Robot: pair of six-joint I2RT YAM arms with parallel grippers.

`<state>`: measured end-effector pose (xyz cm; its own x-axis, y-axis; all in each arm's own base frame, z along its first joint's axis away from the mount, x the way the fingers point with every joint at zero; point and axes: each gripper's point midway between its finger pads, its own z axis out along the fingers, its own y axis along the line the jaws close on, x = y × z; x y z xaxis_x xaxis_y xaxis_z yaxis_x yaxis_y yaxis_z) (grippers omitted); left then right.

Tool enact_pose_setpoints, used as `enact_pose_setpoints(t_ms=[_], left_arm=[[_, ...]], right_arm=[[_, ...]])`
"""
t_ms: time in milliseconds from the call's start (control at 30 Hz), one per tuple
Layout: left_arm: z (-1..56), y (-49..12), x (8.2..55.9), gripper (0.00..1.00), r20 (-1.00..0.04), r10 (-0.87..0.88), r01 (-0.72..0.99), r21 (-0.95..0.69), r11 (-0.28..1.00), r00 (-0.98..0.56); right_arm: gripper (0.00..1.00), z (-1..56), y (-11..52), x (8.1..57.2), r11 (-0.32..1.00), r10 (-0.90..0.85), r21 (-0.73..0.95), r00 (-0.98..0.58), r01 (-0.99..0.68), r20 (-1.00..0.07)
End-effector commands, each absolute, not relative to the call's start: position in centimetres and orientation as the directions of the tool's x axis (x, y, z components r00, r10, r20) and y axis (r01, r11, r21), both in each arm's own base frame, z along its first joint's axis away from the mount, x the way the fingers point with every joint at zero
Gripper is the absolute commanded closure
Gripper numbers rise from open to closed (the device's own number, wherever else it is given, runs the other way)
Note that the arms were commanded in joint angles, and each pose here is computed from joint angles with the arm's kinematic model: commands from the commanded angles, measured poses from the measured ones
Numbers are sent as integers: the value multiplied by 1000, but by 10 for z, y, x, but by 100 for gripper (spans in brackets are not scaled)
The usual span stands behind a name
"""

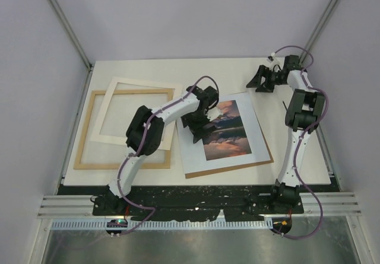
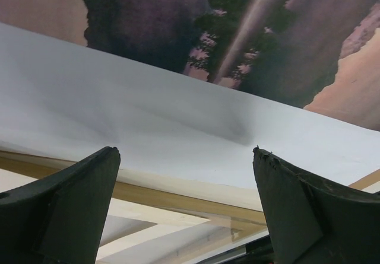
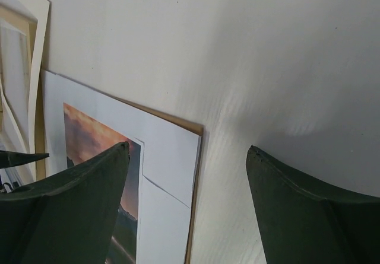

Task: Take the photo out of the frame
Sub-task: Pick up the photo from the photo frame.

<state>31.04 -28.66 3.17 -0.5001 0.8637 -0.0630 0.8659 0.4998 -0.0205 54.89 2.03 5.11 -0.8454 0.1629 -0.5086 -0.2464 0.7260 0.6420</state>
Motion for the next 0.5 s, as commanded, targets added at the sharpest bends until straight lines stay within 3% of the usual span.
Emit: enact_pose_setpoints(t_ms=[0,167,467], left_arm=[[41,-293,303,0,-45,878,879,-7,476,-476],[38,-295,299,0,-33,881,882,-16,472,-472],[34,-297,297,0,-31,877,878,-31,478,-479]], right_arm=[[17,55,28,544,708,147,657,-855,-260,-497],[22,50,48,524,641,116,717,-889,-275,-444],[23,57,63,503,557,104,775,-900,-299,-423]])
